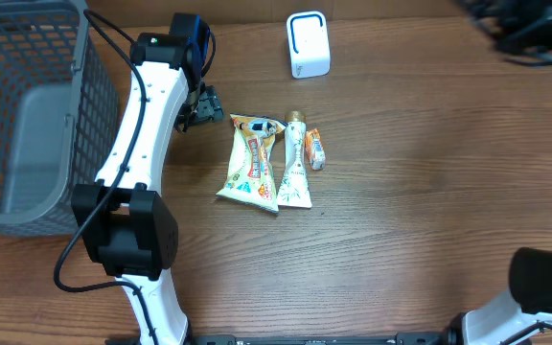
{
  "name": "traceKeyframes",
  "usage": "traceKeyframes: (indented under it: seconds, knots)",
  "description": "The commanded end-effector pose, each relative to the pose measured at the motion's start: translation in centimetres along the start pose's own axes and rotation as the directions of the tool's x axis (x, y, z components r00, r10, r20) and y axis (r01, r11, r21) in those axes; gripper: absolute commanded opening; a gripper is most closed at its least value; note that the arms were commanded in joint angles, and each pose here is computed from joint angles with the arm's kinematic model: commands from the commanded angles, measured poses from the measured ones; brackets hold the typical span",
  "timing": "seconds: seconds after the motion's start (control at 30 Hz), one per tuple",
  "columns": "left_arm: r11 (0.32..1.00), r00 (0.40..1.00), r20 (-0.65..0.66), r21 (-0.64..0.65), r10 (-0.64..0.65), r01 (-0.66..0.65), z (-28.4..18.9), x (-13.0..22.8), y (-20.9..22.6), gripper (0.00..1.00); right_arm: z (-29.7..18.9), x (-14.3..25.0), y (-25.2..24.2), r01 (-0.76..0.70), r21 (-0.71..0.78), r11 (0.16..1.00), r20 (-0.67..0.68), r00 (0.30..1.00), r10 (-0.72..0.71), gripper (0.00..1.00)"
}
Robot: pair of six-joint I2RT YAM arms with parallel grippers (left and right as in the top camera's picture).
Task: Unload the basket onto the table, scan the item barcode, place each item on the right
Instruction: 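Reach the right gripper back to the small orange package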
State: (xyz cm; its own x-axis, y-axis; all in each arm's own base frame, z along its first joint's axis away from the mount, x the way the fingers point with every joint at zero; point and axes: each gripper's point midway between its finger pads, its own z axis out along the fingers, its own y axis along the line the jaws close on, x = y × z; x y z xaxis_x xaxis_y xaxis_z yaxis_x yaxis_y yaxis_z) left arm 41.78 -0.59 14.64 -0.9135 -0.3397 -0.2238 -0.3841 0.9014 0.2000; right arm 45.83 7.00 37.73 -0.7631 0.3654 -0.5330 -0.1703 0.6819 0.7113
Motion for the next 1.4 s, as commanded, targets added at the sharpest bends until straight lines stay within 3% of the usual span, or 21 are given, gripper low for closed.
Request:
traceKeyframes:
  seconds: [0.0, 0.27, 0.47, 0.8, 0.87, 0.97, 1.13, 1.27, 1.37]
  knots:
    - [1.000, 1.000, -0.003, 0.000, -0.005, 0.005, 0.1, 0.1, -0.4, 1.00, 3.6, 3.2, 1.3, 0.086, 0.061, 0.994, -0.078, 0.994, -0.081, 1.00]
    - [1.000, 1.000, -0.003, 0.000, -0.005, 0.005, 0.1, 0.1, -0.4, 1.00, 12.0, 13.7, 3.0, 0.204, 0.117, 0.972, -0.302, 0.940, -0.161, 1.00]
    - [1.000, 1.000, -0.003, 0.000, -0.005, 0.005, 0.1, 0.1, -0.4, 1.00, 15.9, 20.5, 1.5, 0.200, 0.122, 0.972, -0.422, 0.897, -0.131, 1.00]
    - [1.000, 1.000, -0.003, 0.000, -0.005, 0.005, 0.1, 0.1, -0.4, 1.00, 19.4, 24.9, -6.2, 0.131, 0.344, 0.930, -0.402, 0.915, 0.020, 1.00]
    - [1.000, 1.000, -0.003, 0.000, -0.005, 0.005, 0.1, 0.1, -0.4, 1.00, 20.5, 25.6, -7.8, 0.137, 0.354, 0.925, -0.391, 0.920, 0.013, 0.94]
    - [1.000, 1.000, -0.003, 0.000, -0.006, 0.006, 0.1, 0.1, -0.4, 1.00, 21.5, 26.5, -9.8, 0.146, 0.387, 0.911, -0.388, 0.921, 0.017, 0.73]
    - [1.000, 1.000, -0.003, 0.000, -0.005, 0.005, 0.1, 0.1, -0.4, 1.00, 22.2, 27.5, -11.9, 0.156, 0.433, 0.888, -0.404, 0.914, 0.036, 0.60]
    - [1.000, 1.000, -0.003, 0.000, -0.005, 0.005, 0.1, 0.1, -0.4, 1.00, 22.2, 27.8, -12.6, 0.164, 0.455, 0.875, -0.408, 0.912, 0.042, 0.59]
    - [1.000, 1.000, -0.003, 0.000, -0.006, 0.006, 0.1, 0.1, -0.4, 1.00, 21.9, 27.6, -13.3, 0.176, 0.487, 0.855, -0.400, 0.916, 0.039, 0.43]
